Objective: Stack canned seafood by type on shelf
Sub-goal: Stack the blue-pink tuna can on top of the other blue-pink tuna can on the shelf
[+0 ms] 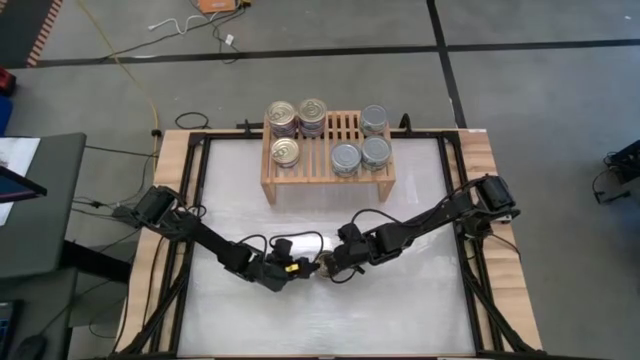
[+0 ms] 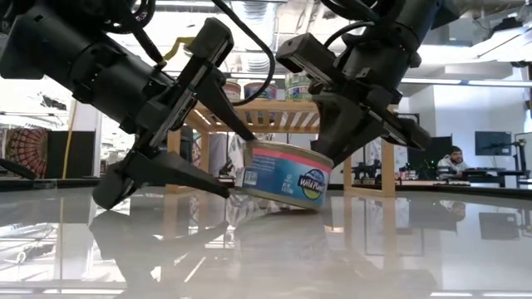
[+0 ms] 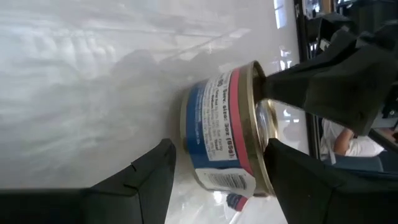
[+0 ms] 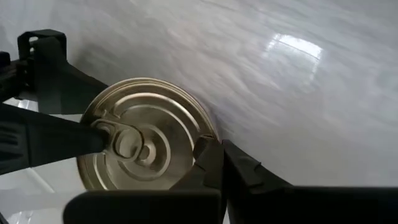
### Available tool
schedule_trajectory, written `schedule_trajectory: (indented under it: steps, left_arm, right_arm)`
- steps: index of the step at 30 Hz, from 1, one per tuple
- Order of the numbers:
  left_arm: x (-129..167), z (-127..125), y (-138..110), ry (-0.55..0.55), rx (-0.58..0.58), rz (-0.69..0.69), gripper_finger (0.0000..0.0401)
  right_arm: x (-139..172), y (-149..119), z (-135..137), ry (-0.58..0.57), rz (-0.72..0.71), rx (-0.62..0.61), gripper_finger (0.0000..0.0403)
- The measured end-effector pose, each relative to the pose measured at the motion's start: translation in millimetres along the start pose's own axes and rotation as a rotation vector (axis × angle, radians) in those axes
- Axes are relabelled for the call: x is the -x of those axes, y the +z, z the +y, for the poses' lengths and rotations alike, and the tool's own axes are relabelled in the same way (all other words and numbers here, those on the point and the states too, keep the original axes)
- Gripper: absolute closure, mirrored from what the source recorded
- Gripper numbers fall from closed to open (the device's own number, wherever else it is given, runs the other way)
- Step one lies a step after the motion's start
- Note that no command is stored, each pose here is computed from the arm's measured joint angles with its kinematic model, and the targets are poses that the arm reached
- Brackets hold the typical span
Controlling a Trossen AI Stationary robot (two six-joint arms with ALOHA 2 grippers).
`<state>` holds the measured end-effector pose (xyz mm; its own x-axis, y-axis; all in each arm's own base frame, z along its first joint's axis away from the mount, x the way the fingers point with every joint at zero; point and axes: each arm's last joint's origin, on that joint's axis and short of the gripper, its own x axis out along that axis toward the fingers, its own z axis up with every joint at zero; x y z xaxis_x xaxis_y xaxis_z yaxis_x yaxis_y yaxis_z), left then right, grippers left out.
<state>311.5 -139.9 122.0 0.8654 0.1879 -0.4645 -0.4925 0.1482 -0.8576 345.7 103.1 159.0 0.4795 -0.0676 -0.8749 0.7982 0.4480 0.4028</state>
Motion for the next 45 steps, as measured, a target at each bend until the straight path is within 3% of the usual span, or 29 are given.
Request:
schedule_trajectory:
  steps: [14, 29, 38, 45]
  left_arm:
    - [-1, -3, 0, -0.018, 0.089, -0.015, 0.0167]
    - [-9, -17, 6, -0.019, 0.110, -0.034, 0.0168]
    - [-8, -13, 6, 0.017, 0.174, -0.022, 0.0215]
    - [-11, -11, 9, 0.043, 0.195, 0.005, 0.0224]
  right_arm:
    - [-1, -1, 0, 0.000, 0.001, 0.028, 0.0380]
    - [-2, -1, 0, 0.004, 0.001, 0.054, 0.0377]
    - [-1, -2, 3, 0.026, -0.041, 0.078, 0.0376]
    - [0, -6, 7, 0.053, -0.073, 0.096, 0.0376]
